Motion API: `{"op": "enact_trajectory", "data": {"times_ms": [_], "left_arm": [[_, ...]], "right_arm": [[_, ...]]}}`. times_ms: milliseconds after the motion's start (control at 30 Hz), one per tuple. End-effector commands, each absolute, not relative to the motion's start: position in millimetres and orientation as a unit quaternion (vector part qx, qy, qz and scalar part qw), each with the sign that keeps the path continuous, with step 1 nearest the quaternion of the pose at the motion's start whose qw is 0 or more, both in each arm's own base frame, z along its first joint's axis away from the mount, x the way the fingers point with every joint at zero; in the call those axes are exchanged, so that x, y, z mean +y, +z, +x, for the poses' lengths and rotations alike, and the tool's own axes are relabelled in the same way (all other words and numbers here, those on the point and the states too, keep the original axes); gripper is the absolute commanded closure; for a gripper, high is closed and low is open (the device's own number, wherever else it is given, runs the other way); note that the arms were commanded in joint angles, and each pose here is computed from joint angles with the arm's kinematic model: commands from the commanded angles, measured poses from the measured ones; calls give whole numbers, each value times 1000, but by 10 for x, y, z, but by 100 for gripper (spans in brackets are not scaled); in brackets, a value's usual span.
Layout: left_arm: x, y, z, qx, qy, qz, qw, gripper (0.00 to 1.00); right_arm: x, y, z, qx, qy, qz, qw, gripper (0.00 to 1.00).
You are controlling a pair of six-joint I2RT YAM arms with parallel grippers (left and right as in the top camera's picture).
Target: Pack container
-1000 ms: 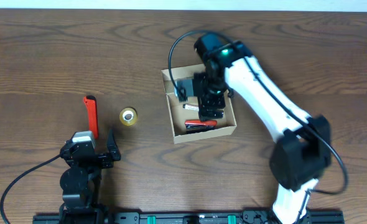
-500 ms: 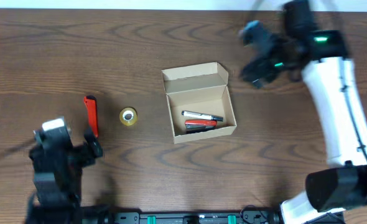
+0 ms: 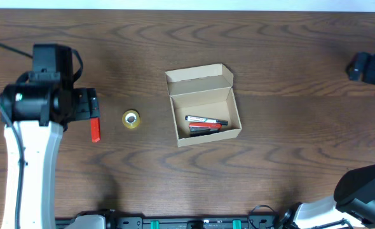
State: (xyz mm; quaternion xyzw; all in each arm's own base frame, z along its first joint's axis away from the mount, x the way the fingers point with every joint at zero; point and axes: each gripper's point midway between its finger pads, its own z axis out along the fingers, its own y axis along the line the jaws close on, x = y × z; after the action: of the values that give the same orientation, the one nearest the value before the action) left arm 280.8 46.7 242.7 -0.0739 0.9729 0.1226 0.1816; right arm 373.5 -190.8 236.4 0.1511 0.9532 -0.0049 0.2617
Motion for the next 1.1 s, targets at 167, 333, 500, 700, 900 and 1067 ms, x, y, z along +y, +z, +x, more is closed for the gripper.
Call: {"op": "enact_trajectory", "data": {"times_ms": [167,333,500,700,900,1067], "left_arm": [[399,1908,3021,993,21,-63,95,5],[502,1707,3162,990,29,-72,114,5],[495,1334,3198,990,23,-73,117,5],[438,891,3185,989,6,-75,124,5],[424,576,3086,990,4,-80,115,5],[456,340,3052,992,-2,-88,92,5]], "right_arm": [[-2109,2404,3578,943,-10,199,267,1],[-2064,2242,3567,947,-3,197,252,1],[-1986,1993,3520,954,9,192,228,1],[-1796,1715,3527,964,21,167,205,1],[-1514,1444,3569,973,34,137,185,1],[-1278,1291,3599,978,43,109,173,1]]}}
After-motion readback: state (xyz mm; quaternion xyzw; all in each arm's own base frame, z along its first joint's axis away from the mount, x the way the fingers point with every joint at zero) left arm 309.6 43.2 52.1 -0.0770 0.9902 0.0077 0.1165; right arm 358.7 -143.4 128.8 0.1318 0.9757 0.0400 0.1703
